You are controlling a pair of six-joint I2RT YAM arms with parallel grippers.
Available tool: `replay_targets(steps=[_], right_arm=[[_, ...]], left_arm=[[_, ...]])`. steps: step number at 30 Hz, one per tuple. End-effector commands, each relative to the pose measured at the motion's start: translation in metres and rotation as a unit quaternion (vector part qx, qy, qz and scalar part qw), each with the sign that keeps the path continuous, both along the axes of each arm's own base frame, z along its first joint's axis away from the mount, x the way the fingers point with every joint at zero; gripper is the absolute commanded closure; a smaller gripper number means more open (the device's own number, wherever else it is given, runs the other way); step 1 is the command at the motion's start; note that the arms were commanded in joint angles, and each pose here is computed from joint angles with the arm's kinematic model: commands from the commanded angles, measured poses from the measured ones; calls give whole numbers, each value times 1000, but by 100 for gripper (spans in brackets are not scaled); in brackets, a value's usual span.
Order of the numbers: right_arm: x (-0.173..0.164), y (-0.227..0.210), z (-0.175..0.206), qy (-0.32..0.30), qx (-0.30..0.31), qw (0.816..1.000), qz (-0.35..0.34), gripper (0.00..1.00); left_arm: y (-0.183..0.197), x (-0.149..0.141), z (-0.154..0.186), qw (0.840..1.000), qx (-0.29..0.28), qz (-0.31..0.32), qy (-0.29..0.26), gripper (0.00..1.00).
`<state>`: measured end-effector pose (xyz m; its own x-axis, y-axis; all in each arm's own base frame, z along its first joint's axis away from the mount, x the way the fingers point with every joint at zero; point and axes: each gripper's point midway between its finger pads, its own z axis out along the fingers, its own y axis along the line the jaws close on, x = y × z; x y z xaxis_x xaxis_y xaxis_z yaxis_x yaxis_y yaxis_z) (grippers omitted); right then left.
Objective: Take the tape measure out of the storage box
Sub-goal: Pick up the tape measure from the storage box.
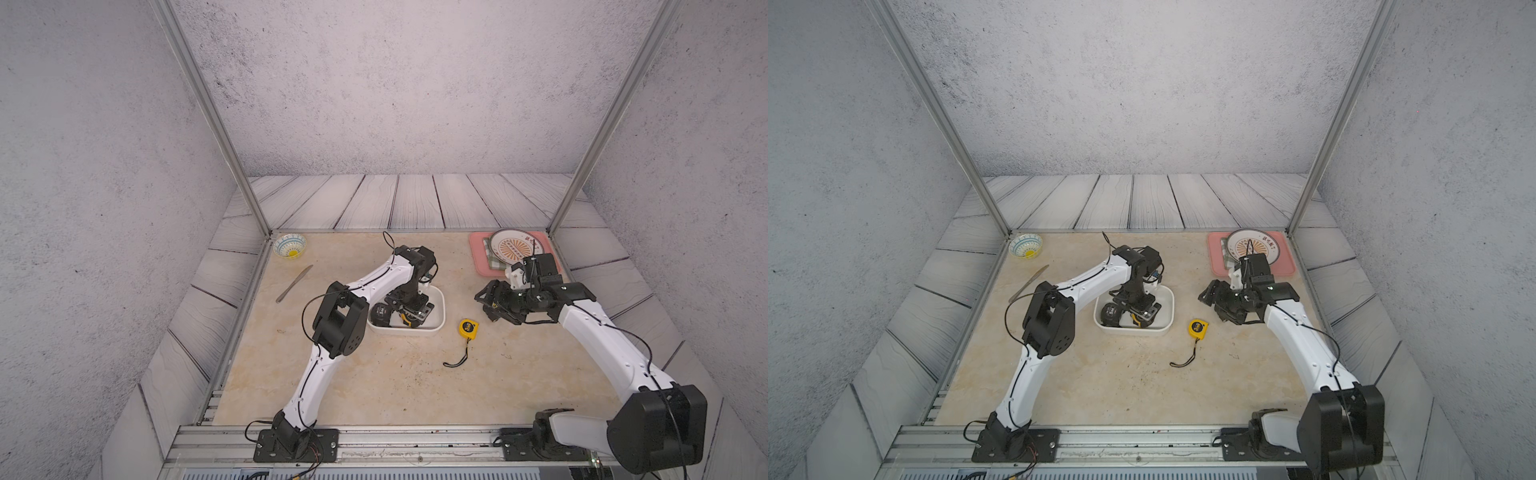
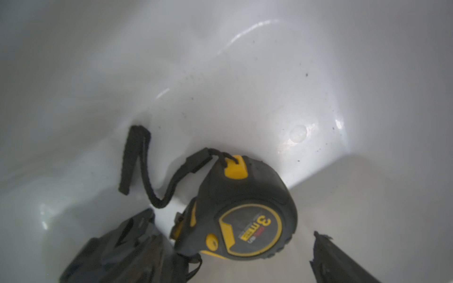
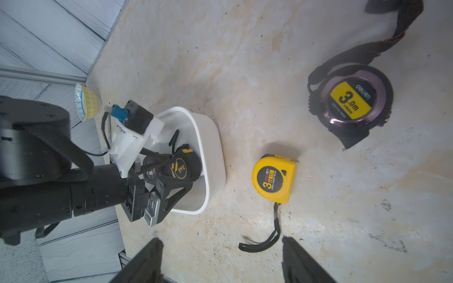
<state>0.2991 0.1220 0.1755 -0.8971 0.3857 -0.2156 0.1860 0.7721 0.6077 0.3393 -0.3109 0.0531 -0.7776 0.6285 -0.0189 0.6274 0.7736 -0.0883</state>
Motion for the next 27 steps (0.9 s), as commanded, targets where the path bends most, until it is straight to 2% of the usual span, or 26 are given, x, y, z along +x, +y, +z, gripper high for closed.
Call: replay_targets(steps=[1,9,17,27], right_arm=[[-3,3,5,2,5,1000,16,21],[-1,5,9,-2,8,1000,24,21],[0,5,10,-1,5,1000,29,22],[6,5,9,-1,8,1000,26,22]], left_arm=[[4,13,5,999,19,-21,-29,2],[5,17,-1,998,33,-48,-39,2],[2,5,-6,996,13,-86,-18,2],[-7,-2,-7,995,-13,-101,-4,1]])
